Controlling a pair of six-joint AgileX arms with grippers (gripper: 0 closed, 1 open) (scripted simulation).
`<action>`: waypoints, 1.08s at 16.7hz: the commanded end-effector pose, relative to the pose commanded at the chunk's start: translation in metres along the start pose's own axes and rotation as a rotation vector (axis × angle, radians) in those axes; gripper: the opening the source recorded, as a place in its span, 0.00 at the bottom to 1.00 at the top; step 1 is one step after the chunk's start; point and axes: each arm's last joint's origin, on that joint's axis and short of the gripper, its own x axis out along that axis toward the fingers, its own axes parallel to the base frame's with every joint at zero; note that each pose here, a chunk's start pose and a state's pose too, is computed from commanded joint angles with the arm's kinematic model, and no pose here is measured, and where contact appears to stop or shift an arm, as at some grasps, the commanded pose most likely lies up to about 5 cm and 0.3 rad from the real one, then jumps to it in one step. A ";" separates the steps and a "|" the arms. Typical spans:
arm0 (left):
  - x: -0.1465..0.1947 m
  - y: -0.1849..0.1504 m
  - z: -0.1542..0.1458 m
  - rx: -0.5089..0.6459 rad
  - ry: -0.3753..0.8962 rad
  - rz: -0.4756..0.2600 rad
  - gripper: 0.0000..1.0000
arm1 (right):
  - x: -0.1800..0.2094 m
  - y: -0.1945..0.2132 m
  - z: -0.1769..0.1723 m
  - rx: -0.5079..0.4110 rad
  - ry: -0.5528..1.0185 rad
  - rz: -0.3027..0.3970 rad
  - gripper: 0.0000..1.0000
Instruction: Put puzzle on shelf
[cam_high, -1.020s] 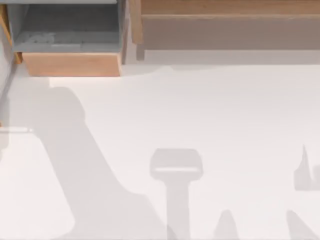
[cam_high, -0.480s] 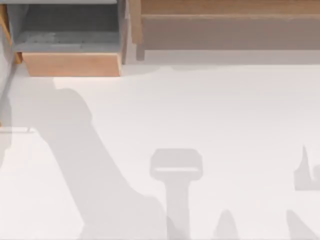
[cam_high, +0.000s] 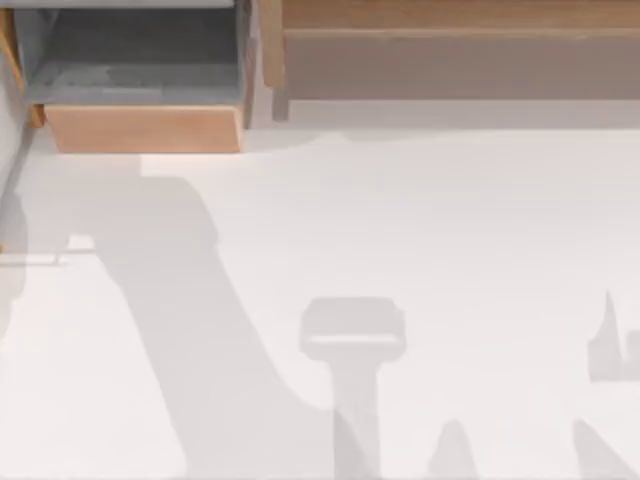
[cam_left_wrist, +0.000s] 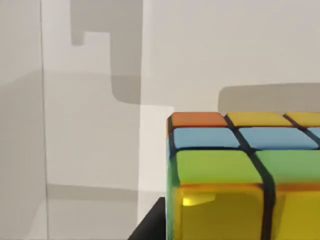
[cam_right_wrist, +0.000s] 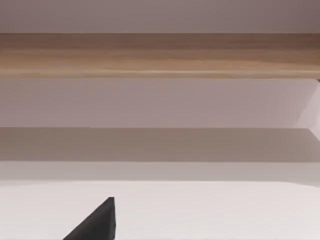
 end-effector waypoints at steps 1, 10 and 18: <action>-0.001 0.001 0.001 0.029 -0.004 -0.021 0.00 | 0.000 0.000 0.000 0.000 0.000 0.000 1.00; -0.001 0.010 0.004 0.131 -0.019 -0.108 0.00 | 0.000 0.000 0.000 0.000 0.000 0.000 1.00; -0.075 -0.021 -0.006 0.193 -0.057 -0.089 0.00 | 0.000 0.000 0.000 0.000 0.000 0.000 1.00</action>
